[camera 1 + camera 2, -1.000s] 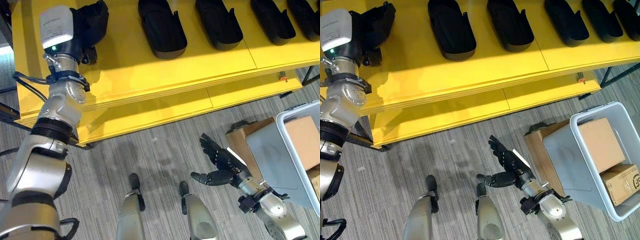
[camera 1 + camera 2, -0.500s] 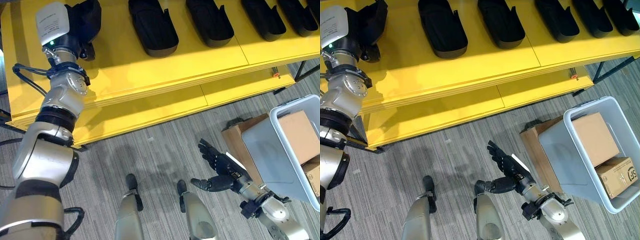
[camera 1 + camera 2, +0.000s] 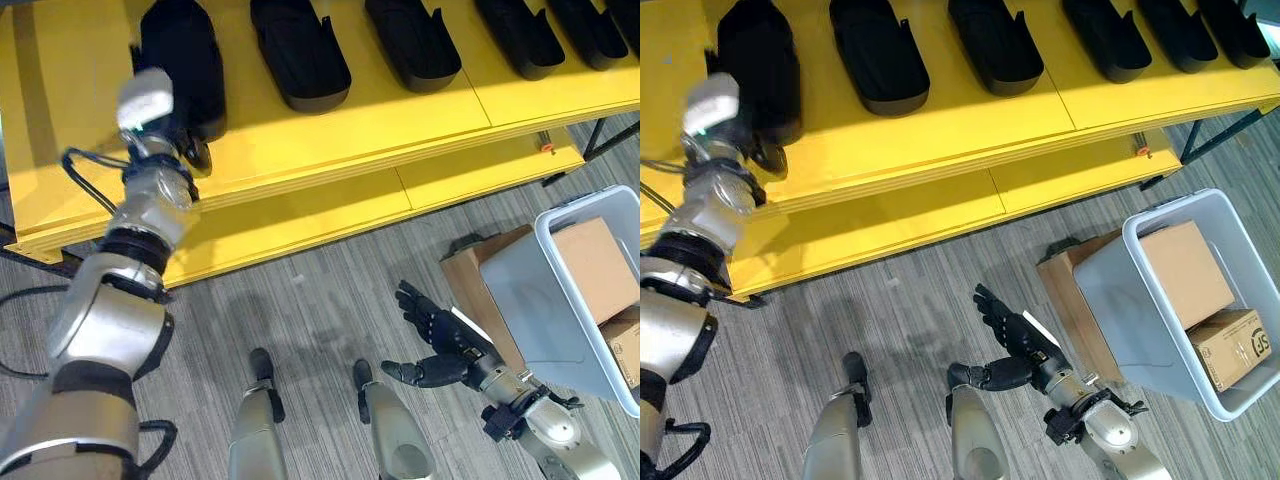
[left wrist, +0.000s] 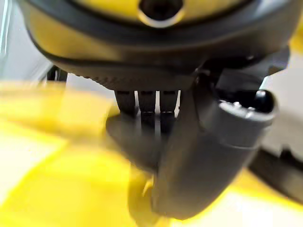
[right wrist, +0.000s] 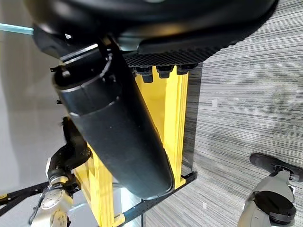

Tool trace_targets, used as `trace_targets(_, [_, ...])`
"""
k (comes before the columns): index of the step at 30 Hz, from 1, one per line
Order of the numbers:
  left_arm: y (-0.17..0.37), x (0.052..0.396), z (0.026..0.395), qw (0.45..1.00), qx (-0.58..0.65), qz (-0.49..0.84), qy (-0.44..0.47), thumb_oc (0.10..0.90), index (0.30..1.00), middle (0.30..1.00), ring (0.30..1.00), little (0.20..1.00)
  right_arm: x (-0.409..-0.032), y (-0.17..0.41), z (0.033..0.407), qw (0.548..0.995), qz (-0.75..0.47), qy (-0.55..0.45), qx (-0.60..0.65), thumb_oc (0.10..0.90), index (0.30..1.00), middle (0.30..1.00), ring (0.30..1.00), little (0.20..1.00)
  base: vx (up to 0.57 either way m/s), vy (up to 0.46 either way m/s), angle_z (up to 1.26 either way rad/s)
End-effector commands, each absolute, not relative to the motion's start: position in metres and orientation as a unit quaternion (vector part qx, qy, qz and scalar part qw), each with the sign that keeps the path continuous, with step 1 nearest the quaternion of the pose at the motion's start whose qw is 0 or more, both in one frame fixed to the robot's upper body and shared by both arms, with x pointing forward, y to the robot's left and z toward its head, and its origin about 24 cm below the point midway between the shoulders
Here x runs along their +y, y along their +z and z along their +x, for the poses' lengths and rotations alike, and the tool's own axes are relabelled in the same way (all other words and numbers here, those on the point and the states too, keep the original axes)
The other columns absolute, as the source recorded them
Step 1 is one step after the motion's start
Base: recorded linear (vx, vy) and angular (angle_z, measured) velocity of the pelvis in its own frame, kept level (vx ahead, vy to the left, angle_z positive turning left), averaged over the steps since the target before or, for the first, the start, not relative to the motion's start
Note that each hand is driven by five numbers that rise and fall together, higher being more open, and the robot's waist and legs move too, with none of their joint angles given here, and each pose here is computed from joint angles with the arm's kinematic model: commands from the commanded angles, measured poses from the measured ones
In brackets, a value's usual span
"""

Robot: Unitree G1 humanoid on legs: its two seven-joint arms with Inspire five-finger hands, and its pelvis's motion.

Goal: Move parts from the plastic box to the shelf.

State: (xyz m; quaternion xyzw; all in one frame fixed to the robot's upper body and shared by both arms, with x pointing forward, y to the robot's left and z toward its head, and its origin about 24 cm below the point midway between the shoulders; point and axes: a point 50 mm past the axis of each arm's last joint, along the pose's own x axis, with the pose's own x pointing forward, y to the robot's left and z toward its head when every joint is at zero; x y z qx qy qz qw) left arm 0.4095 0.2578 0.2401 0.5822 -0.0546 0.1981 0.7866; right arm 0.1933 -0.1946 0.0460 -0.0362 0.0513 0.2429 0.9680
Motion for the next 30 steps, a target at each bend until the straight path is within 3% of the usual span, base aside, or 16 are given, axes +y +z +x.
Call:
trace_targets(1, [0.267, 0.264, 0.408, 0.774, -0.069, 0.593, 0.209, 0.900, 1.000, 1.000, 1.000, 1.000, -0.201, 0.079, 0.200, 0.970, -0.023, 0.241, -0.031, 0.900, 1.000, 1.000, 1.000, 1.000, 0.00, 0.000, 0.00])
trace_targets(10, [0.259, 0.277, 0.405, 0.740, -0.026, 0.647, 0.183, 0.900, 1.000, 1.000, 1.000, 1.000, -0.205, 0.073, 0.195, 0.970, -0.012, 0.241, -0.014, 0.900, 1.000, 1.000, 1.000, 1.000, 0.00, 0.000, 0.00])
trace_targets(30, [0.265, 0.310, 0.395, 0.739, 0.029, 0.642, 0.204, 0.900, 1.000, 1.000, 1.000, 1.000, -0.209, 0.069, 0.191, 0.969, -0.004, 0.246, 0.006, 0.900, 1.000, 1.000, 1.000, 1.000, 0.00, 0.000, 0.00])
